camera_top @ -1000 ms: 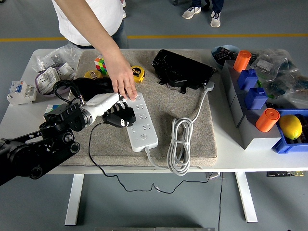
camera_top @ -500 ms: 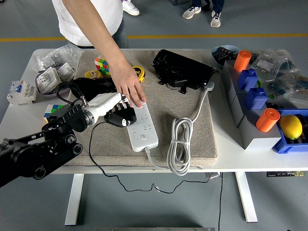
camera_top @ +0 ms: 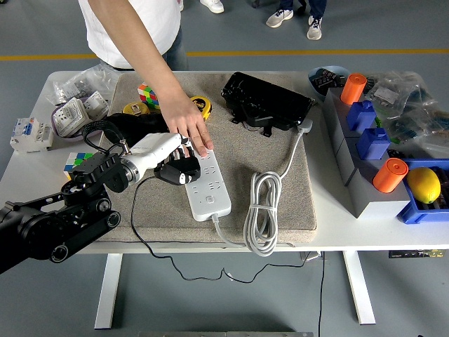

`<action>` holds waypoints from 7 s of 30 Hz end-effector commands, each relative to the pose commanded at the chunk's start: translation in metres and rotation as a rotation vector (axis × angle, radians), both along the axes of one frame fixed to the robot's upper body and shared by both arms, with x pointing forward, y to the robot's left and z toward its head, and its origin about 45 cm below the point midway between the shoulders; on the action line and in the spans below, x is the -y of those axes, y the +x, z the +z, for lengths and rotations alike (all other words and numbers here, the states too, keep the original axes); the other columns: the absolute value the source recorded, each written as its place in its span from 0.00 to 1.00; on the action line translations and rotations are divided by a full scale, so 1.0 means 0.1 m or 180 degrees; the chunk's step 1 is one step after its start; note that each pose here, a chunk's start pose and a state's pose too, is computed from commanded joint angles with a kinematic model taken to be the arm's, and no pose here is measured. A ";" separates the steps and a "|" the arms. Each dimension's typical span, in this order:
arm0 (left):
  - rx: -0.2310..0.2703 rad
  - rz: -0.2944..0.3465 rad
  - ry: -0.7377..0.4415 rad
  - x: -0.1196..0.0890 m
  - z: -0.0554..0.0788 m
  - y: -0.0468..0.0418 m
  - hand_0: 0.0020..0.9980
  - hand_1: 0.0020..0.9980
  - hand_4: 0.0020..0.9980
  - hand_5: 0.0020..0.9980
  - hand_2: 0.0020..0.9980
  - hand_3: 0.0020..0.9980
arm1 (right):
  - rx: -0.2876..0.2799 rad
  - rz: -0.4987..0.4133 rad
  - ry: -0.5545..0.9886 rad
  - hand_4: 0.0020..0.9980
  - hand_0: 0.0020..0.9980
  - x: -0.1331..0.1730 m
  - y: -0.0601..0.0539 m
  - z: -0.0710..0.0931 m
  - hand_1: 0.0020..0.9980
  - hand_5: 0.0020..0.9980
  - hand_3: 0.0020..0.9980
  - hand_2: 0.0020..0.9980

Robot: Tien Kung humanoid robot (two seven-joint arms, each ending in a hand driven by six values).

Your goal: Put the plug near the board,insert it into the board,press the button,pull the plug out

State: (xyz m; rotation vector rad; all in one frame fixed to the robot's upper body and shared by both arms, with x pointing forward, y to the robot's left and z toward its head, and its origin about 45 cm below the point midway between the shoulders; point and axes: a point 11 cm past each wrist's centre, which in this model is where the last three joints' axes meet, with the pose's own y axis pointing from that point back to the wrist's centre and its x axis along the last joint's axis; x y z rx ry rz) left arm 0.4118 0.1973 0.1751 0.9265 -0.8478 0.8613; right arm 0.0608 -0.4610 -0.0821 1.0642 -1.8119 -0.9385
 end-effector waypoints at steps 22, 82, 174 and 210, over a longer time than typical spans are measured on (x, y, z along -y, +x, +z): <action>0.0070 0.0006 -0.0292 -0.06 0.14 0.046 0.21 0.27 0.73 0.09 0.32 0.44 | 0.0006 -0.0006 0.0001 1.00 0.62 0.00 0.00 0.00 0.67 0.50 0.58 0.68; 0.0204 0.0535 0.0010 -0.92 -0.10 0.051 0.31 0.42 0.79 0.17 0.47 0.54 | -0.0003 0.0016 0.0011 1.00 0.62 -0.02 -0.01 -0.01 0.67 0.50 0.58 0.68; 0.0639 0.2024 -0.3385 -1.66 -0.23 -0.345 0.75 0.75 0.97 0.56 0.73 0.73 | -0.0138 -0.0009 -0.0106 1.00 0.62 0.08 -0.06 -0.01 0.67 0.51 0.58 0.68; 0.0711 0.2077 -0.3483 -1.73 -0.13 -0.325 0.75 0.75 0.96 0.63 0.73 0.72 | -0.0089 -0.0078 -0.0115 1.00 0.62 0.09 -0.01 0.00 0.66 0.52 0.58 0.68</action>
